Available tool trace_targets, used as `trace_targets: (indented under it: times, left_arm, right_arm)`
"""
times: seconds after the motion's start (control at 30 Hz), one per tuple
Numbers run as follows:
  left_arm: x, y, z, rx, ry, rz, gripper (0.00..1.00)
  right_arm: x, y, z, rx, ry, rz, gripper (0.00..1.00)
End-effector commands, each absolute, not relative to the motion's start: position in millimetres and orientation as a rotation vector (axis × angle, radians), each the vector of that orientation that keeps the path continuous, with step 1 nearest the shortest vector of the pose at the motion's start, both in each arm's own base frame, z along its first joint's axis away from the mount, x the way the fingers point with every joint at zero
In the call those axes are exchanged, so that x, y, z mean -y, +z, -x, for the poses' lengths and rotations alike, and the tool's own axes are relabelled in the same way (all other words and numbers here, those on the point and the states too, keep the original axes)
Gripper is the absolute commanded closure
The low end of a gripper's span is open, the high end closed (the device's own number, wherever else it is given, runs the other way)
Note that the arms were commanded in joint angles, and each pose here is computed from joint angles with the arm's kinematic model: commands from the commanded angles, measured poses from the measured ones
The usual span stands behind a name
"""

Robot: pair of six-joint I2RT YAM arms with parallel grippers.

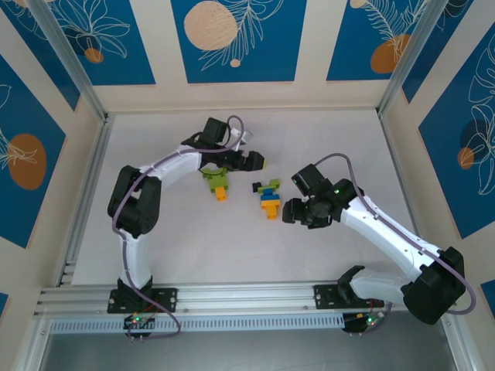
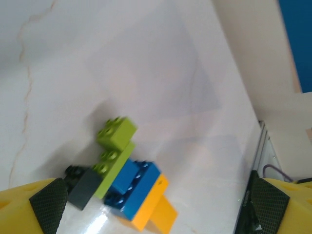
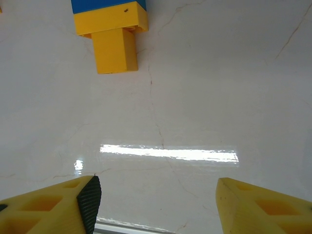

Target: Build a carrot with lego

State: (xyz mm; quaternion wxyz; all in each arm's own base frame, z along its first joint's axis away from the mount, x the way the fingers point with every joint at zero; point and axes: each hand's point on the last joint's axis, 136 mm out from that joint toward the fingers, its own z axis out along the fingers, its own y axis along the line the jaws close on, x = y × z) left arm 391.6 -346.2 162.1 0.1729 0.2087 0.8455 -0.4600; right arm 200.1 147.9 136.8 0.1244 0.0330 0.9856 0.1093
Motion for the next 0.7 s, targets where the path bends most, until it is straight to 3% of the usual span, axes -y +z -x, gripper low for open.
trace_targets:
  times: [0.0, 0.1, 0.23, 0.37, 0.53, 0.67]
  left_arm:
    - [343.5, 240.5, -384.8, -2.216, -1.314, -0.681, 0.01]
    - [315.8, 272.9, -376.9, -2.138, -1.096, -0.670, 0.01]
    - [229.1, 286.2, -378.0, -2.000, -0.523, -0.507, 0.01]
    - [123.2, 269.1, -372.0, -1.936, -0.090, -0.208, 0.00]
    - [51.3, 224.1, -354.6, -1.850, 0.217, -0.114, 0.00]
    - [22.7, 176.1, -357.2, -1.902, 0.201, -0.028, 0.01]
  right_arm:
    - [-150.3, 130.5, -207.0, -2.851, 0.307, -0.123, 0.35]
    - [-153.8, 146.4, -225.1, -2.753, 0.313, -0.053, 0.35]
    - [-128.8, 179.9, -278.1, -2.569, 0.088, 0.036, 0.26]
    - [-86.0, 163.1, -333.9, -2.496, -0.066, -0.053, 0.21]
    - [-26.2, 135.5, -364.5, -2.347, -0.124, -0.261, 0.21]
    - [3.2, 117.6, -364.4, -2.252, -0.065, -0.353, 0.21]
